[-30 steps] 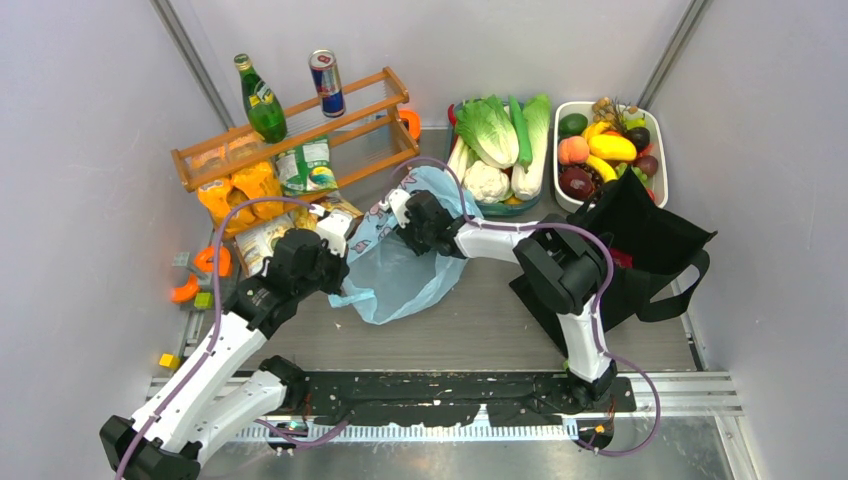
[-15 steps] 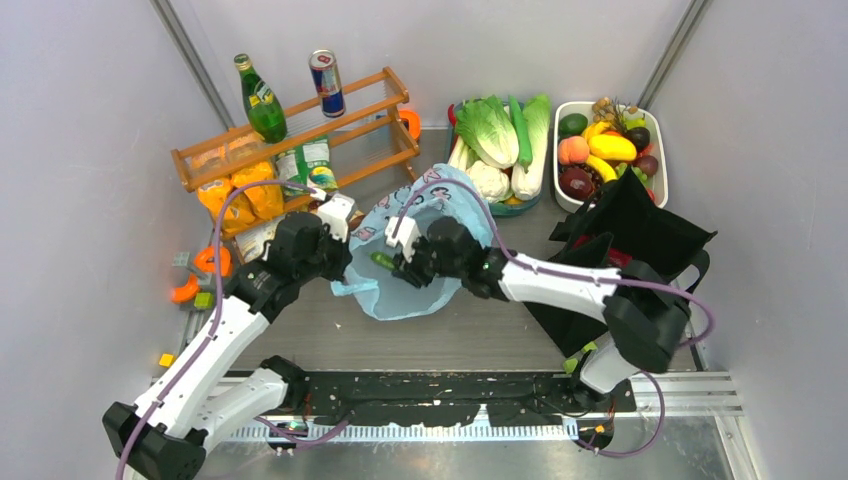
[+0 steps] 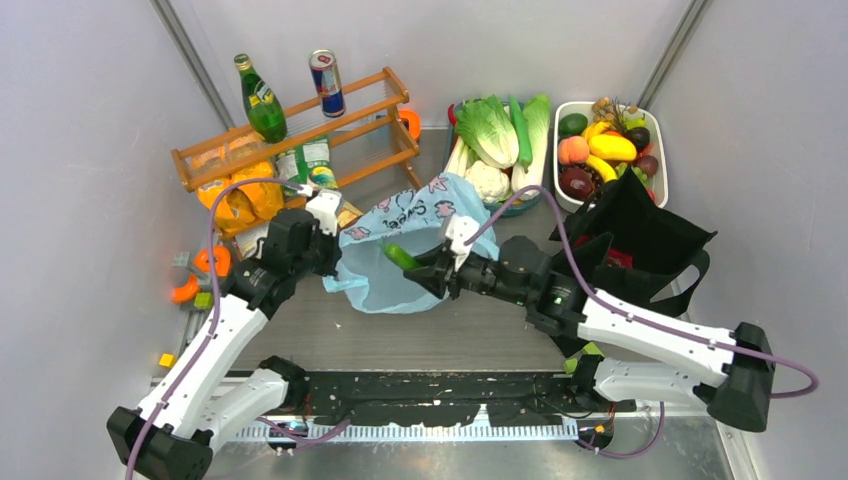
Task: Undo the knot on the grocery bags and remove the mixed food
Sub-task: Pick up the fake vegetable from the takeout bag, then place the fake vegetable in the bin.
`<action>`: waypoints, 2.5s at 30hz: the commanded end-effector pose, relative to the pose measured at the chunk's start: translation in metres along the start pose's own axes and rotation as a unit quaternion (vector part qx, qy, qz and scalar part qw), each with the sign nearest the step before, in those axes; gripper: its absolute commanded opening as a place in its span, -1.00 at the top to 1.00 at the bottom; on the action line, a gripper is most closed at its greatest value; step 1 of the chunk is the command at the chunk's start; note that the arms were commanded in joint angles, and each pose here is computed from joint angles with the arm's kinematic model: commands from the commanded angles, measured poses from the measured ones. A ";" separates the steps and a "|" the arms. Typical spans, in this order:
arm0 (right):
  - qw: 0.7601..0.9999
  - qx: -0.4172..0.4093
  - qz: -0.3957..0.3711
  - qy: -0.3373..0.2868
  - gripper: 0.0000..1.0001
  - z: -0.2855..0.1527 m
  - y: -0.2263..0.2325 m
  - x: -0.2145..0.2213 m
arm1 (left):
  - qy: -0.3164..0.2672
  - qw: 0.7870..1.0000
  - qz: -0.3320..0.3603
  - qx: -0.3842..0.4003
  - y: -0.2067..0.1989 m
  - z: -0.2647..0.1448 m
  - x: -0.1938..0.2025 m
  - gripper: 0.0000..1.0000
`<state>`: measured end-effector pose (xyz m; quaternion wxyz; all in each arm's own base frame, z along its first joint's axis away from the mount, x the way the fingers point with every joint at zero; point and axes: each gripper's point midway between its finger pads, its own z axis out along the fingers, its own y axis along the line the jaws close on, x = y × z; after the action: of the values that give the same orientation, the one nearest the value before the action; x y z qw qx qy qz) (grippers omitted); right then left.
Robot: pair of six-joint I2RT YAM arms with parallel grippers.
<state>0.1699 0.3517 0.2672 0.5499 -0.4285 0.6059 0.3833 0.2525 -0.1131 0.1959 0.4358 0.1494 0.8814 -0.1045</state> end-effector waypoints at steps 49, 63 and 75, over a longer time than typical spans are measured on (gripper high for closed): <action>0.916 0.340 -0.031 0.212 0.17 0.019 -0.395 0.067 | -0.105 0.969 -0.016 -0.224 0.082 -0.047 0.009 1.00; 0.917 0.339 -0.046 0.206 -0.38 0.022 -0.385 0.062 | -0.105 0.972 -0.015 -0.209 0.077 -0.044 0.008 1.00; 0.937 0.304 -0.043 0.168 -0.49 0.025 -0.355 0.041 | -0.112 0.975 -0.014 -0.192 0.071 -0.044 0.007 1.00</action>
<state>0.5239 0.2365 0.1749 0.5120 -0.3219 0.7949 0.0492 0.2349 -0.0275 0.2013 0.5254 0.0395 0.8480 0.0571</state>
